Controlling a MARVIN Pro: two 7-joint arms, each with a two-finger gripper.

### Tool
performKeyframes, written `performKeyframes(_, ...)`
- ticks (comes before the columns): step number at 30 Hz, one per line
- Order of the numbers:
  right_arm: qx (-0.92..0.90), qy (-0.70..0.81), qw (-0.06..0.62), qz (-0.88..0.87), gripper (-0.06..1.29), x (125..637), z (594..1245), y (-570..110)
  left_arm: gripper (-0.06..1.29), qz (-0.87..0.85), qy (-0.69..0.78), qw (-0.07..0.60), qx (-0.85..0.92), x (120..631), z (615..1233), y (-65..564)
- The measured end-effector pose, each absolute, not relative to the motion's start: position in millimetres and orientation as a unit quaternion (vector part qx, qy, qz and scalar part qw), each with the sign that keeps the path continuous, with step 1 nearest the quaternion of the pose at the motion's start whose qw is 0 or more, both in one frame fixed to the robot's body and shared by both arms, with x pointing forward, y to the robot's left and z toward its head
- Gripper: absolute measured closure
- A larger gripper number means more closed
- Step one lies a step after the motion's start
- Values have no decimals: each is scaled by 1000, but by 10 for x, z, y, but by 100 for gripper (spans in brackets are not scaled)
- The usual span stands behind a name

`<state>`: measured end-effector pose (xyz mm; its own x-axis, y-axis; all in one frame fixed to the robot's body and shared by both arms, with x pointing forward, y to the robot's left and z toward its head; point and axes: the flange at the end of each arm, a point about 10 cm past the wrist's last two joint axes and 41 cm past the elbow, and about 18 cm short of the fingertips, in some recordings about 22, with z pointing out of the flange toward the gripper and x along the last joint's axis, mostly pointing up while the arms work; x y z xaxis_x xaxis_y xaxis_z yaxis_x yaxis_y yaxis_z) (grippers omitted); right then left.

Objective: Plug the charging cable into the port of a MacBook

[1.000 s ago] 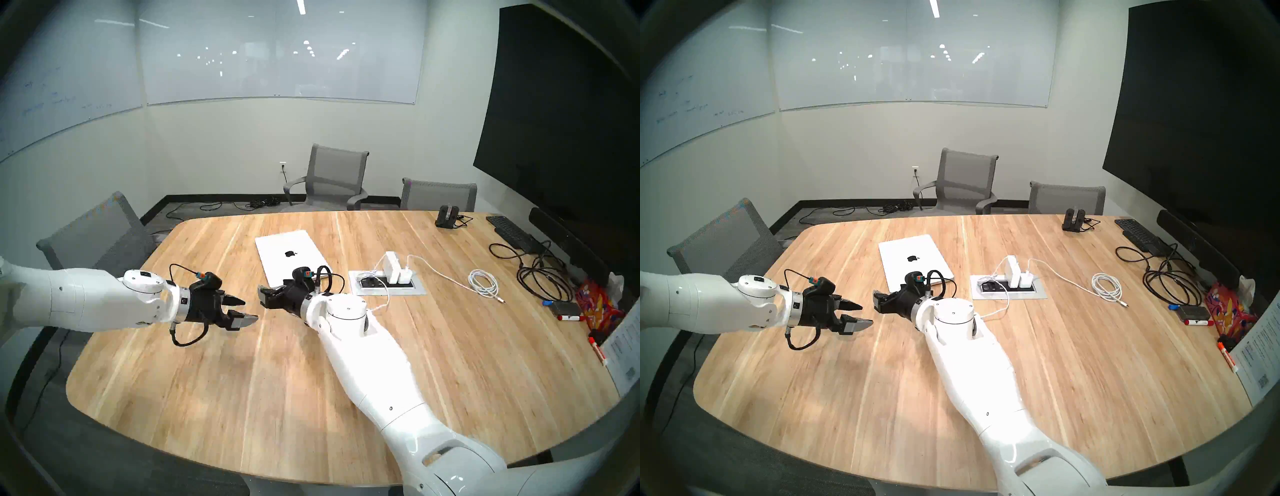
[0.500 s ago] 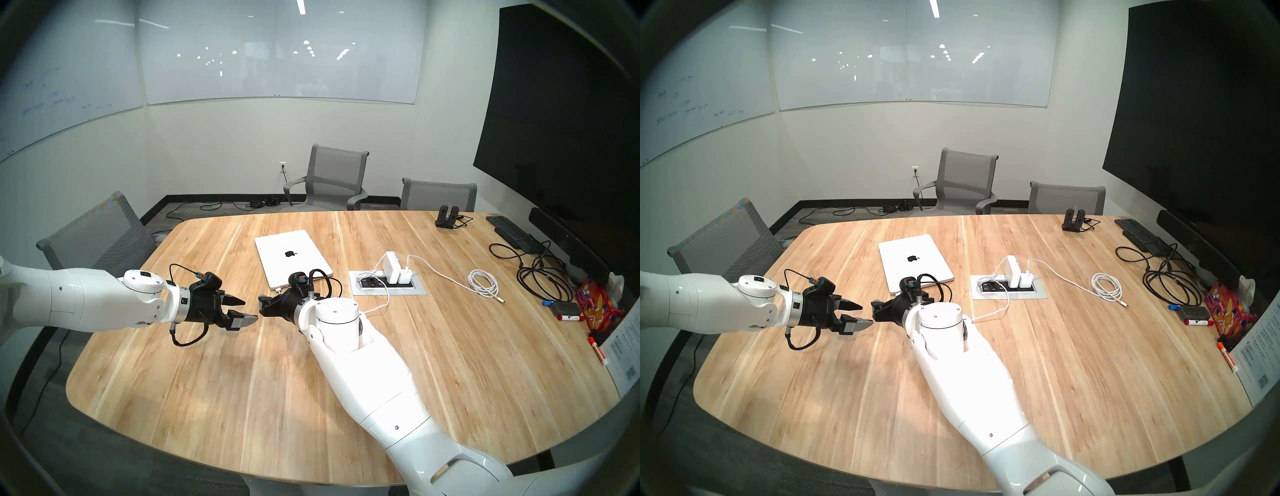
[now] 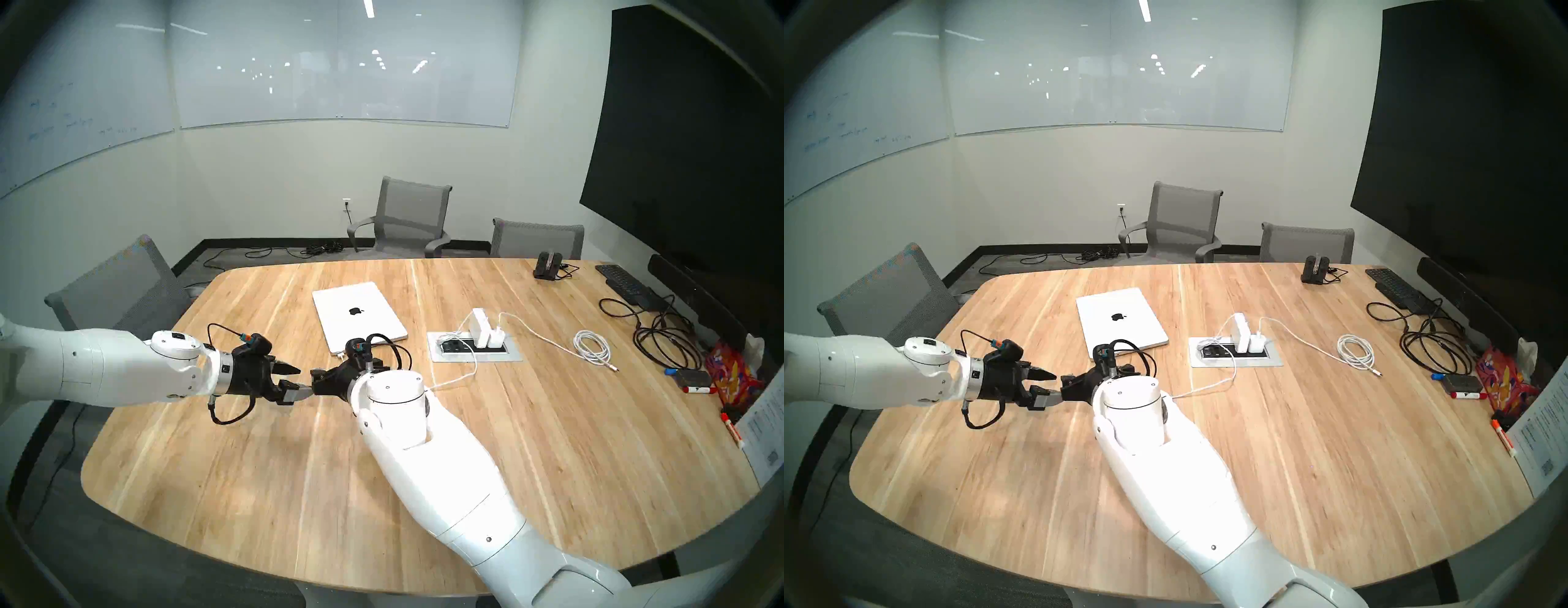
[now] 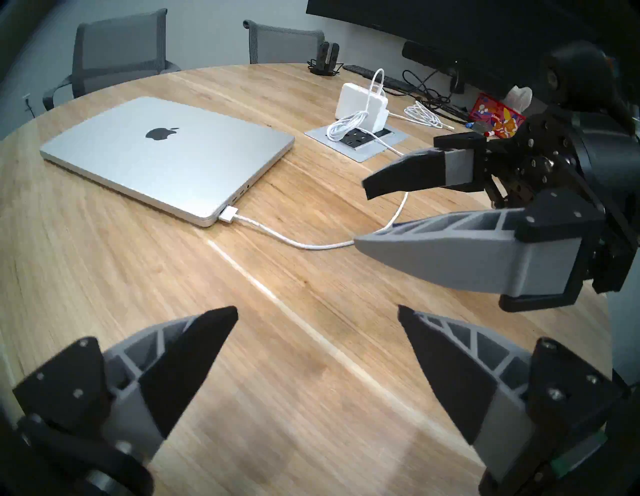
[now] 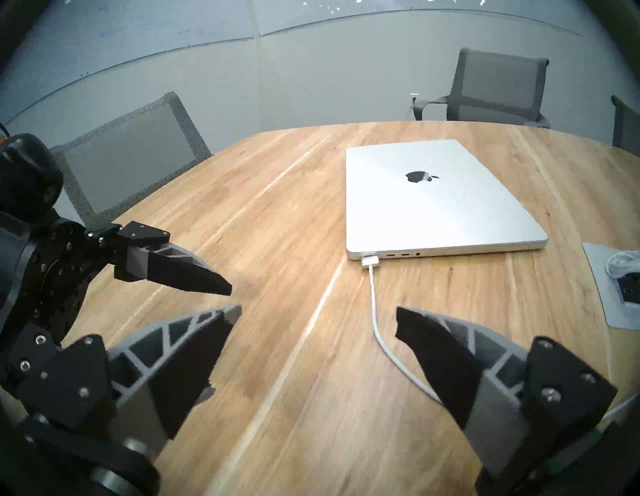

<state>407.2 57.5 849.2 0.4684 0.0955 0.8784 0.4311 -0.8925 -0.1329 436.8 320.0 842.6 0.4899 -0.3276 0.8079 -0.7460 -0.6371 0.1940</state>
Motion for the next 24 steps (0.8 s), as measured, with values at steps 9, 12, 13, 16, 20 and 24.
performKeyframes(9,-852,-133,167,-478,3,4101,8393,615,-2,384,-328,272,819,4368,8426,3200)
performKeyframes(12,-854,-131,164,-475,3,4112,8353,613,-2,384,-328,272,819,4368,8426,3199)
performKeyframes(13,-856,-131,163,-473,3,4117,8327,610,-2,384,-328,272,819,4368,8426,3199)
performKeyframes(16,-857,-131,162,-471,3,4127,8294,602,-2,384,-328,272,819,4368,8426,3199)
performKeyframes(20,-854,-141,166,-472,3,4136,8285,580,-2,384,-328,272,819,4367,8424,3200)
performKeyframes(24,-853,-148,166,-472,3,4150,8255,526,-2,384,-328,272,819,4367,8424,3200)
